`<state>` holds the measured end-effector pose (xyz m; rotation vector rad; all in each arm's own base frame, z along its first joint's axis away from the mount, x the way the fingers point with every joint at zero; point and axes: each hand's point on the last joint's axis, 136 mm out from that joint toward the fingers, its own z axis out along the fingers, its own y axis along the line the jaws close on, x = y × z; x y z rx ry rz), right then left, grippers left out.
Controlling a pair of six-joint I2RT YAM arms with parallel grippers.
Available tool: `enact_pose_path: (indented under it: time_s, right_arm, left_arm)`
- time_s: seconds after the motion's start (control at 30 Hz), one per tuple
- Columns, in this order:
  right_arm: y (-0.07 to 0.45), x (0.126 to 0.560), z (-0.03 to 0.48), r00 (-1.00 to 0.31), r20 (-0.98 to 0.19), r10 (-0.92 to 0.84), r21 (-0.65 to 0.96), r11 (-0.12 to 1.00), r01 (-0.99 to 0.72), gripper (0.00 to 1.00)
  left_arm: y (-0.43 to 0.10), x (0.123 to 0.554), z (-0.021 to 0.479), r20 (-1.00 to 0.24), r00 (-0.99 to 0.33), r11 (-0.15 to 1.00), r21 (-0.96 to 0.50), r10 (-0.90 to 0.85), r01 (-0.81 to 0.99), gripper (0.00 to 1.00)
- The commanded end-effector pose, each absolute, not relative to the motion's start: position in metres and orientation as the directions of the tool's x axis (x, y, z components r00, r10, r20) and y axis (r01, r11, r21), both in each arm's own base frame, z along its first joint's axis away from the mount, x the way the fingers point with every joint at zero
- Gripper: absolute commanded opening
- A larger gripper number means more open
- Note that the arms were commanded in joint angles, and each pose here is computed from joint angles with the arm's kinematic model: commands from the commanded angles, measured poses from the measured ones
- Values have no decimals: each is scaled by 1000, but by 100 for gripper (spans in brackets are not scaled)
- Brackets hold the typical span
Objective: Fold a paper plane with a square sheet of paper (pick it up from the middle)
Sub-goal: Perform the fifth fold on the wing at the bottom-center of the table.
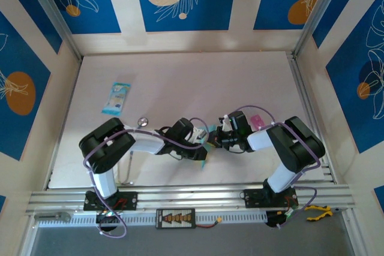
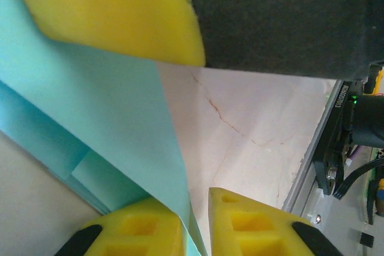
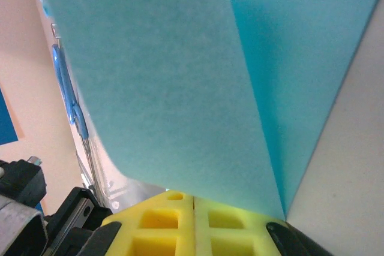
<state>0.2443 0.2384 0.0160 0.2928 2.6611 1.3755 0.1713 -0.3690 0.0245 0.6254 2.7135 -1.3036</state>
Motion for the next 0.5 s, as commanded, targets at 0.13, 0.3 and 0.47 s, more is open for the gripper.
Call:
enact_pose_path:
  time_s: [0.13,0.3,0.47]
  right_arm:
    - [222,223,-17,-959,58,276,717,657,232,4]
    - [221,220,-20,-957,63,284,707,664,244,4]
    - [218,218,-22,-954,65,293,697,670,253,4]
  left_arm:
    - [-331,143,-12,-99,-921,687,-638,376,348,10]
    - [-327,141,-12,-96,-921,702,-619,377,352,7]
    - [-319,140,-10,-96,-925,726,-591,369,351,18]
